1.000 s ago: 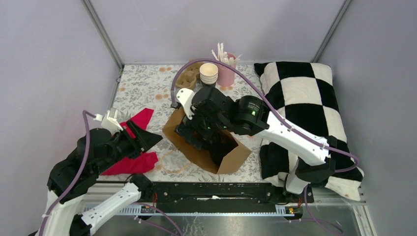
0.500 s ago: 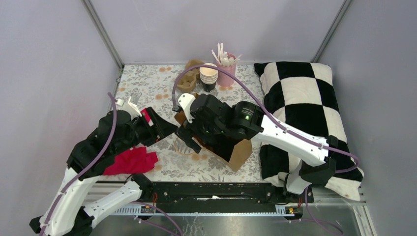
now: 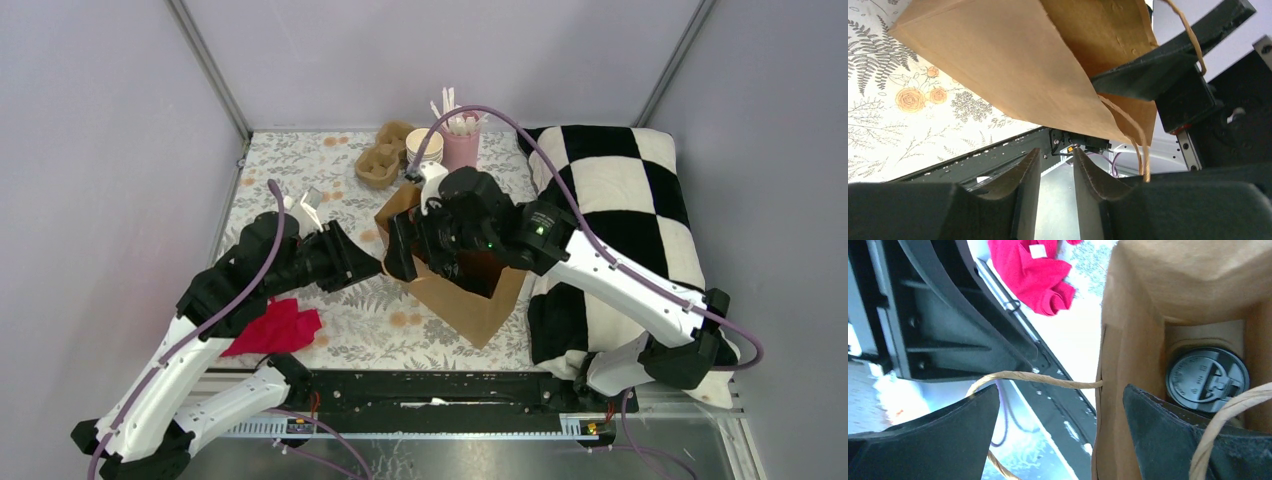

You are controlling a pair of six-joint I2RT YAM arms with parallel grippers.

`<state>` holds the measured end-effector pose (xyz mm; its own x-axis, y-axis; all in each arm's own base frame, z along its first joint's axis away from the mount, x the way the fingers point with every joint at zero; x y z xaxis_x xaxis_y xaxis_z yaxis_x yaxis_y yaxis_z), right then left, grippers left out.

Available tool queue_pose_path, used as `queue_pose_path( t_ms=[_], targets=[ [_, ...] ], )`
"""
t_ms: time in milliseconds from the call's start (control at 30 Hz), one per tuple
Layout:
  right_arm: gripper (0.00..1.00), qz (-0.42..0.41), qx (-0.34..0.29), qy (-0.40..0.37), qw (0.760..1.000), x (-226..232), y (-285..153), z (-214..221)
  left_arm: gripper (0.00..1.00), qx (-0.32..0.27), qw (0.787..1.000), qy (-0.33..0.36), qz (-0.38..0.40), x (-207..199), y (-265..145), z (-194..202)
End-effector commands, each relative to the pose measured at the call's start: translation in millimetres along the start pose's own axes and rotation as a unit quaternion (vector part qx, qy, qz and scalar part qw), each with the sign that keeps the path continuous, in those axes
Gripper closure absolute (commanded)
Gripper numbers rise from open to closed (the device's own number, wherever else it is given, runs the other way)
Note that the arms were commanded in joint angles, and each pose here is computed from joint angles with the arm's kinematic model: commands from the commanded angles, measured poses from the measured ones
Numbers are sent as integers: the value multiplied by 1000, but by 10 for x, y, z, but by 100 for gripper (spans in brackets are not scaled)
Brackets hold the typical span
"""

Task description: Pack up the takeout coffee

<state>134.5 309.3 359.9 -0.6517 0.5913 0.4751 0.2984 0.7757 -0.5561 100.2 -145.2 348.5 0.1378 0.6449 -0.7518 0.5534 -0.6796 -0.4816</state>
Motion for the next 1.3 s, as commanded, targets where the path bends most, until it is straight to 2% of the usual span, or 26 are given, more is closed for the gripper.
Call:
queue_pose_path(
  t_ms=[0, 133, 233, 333, 500, 567, 700, 767, 833, 933, 1000, 1167, 1267],
  targets=[
    [0, -114, -45, 79, 989, 221, -216, -226, 68, -9, 999, 6, 50, -126, 5, -39],
    [0, -144, -49, 101, 983, 300, -298, -314, 68, -11, 998, 6, 54, -131, 20, -46],
    [0, -179, -52, 158, 970, 284, -324, -354, 68, -18, 998, 8, 56, -150, 7, -67],
    [0, -169, -53, 239, 955, 141, -279, -333, 68, -24, 998, 10, 59, -167, -20, -79],
    [0, -167, -58, 319, 931, -44, -252, -348, 69, -27, 998, 8, 61, -172, -45, -80],
    [0, -196, -57, 345, 916, -80, -273, -366, 69, -32, 997, 8, 63, -180, -70, -85],
    [0, -229, -53, 363, 902, -13, -362, -442, 68, -39, 997, 5, 66, -165, -105, -72],
    [0, -282, -45, 382, 879, 48, -410, -504, 67, -43, 997, 3, 66, -156, -124, -65],
    [0, -312, -39, 399, 861, 117, -488, -565, 62, -49, 997, 4, 66, -147, -156, -62],
    [0, -327, -46, 407, 851, 205, -649, -675, 54, -60, 996, 8, 59, -131, -209, -67],
    [0, -338, -53, 412, 844, 231, -715, -730, 52, -64, 996, 11, 57, -126, -233, -67],
    [0, -352, -69, 384, 851, 297, -777, -848, 51, -69, 996, 11, 62, -131, -280, -63],
    [0, -372, -95, 338, 859, 415, -894, -1037, 49, -80, 995, 12, 59, -134, -344, -72]
  ],
)
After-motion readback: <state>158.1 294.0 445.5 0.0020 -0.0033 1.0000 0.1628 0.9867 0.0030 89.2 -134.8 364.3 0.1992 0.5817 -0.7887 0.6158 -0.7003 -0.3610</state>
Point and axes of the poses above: each gripper's point midway between its finger pads, its own y axis out along the fingers, its own x axis along the line the jaws close on, z = x × y, the point moved 8 cm from there along -y, back along the fingers, and after that the axes turned 5 degrees about y, right-handed, at the moved point
